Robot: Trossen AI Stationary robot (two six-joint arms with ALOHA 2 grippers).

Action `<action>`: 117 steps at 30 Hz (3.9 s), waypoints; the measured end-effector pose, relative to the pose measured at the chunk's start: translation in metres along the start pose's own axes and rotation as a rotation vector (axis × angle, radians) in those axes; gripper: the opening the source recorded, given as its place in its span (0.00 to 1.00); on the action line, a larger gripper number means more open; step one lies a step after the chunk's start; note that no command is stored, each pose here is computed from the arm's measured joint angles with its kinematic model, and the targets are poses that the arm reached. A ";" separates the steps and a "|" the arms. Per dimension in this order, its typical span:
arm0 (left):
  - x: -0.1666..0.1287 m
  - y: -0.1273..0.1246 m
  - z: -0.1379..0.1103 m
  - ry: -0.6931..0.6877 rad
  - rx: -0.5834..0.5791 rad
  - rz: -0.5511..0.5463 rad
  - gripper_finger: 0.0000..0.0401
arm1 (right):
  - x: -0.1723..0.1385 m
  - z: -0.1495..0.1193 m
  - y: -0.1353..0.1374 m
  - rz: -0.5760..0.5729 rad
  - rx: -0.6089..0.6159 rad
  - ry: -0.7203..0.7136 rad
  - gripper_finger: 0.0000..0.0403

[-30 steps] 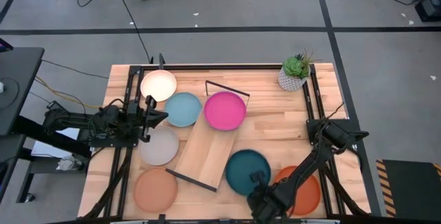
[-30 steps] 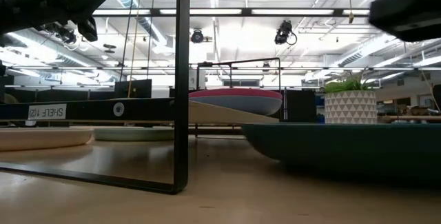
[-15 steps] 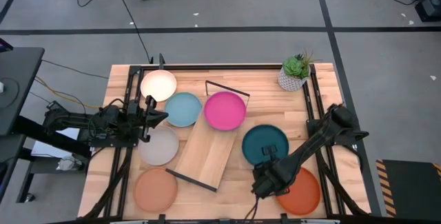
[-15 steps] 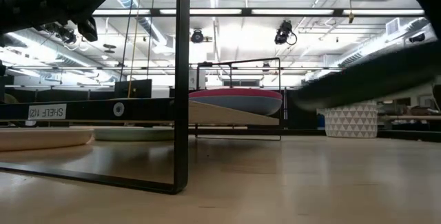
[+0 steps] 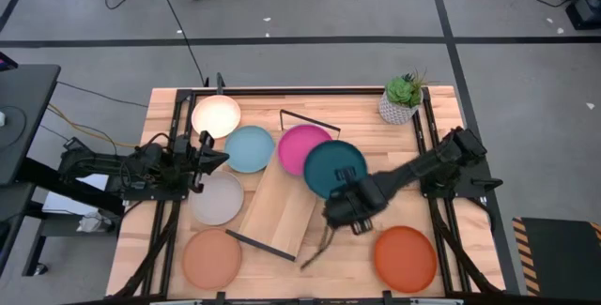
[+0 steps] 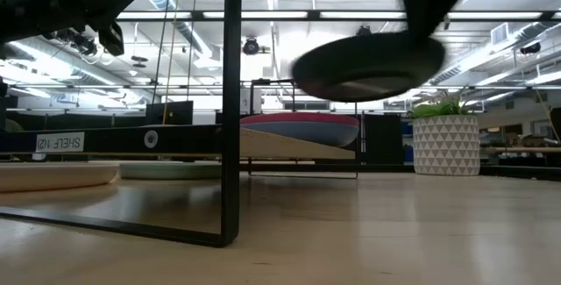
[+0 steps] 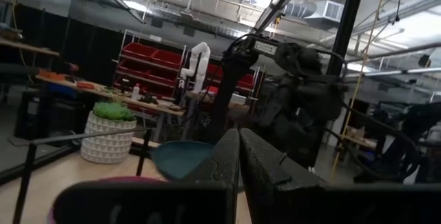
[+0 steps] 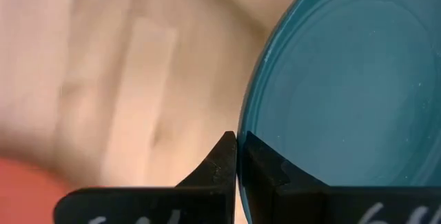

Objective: Place and stack plates onto a shelf
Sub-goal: Stack the green plate on top of the pink plate on the shelf, then stack the orange plate on top of the green plate on the shelf

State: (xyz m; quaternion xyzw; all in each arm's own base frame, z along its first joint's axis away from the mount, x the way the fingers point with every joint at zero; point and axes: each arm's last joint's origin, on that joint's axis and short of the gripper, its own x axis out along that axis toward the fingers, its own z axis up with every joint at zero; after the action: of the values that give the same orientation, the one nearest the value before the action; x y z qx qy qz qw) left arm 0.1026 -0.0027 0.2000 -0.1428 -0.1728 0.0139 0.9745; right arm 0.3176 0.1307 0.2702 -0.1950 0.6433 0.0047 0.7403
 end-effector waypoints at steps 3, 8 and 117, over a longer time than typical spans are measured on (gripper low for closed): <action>0.000 0.000 0.000 0.001 -0.035 0.000 0.05 | 0.009 0.008 -0.021 -0.008 -0.064 -0.032 0.05; 0.000 0.000 -0.001 0.012 -0.055 0.002 0.05 | 0.026 0.017 -0.058 -0.031 -0.100 -0.095 0.05; 0.000 0.001 -0.004 0.042 -0.118 0.014 0.05 | 0.101 -0.014 0.134 0.687 0.868 0.711 0.04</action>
State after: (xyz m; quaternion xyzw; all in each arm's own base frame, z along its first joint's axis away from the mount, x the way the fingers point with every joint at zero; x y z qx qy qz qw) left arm 0.1044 -0.0028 0.1959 -0.2014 -0.1516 0.0075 0.9677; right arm 0.2872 0.2259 0.1341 0.3483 0.8178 -0.0840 0.4504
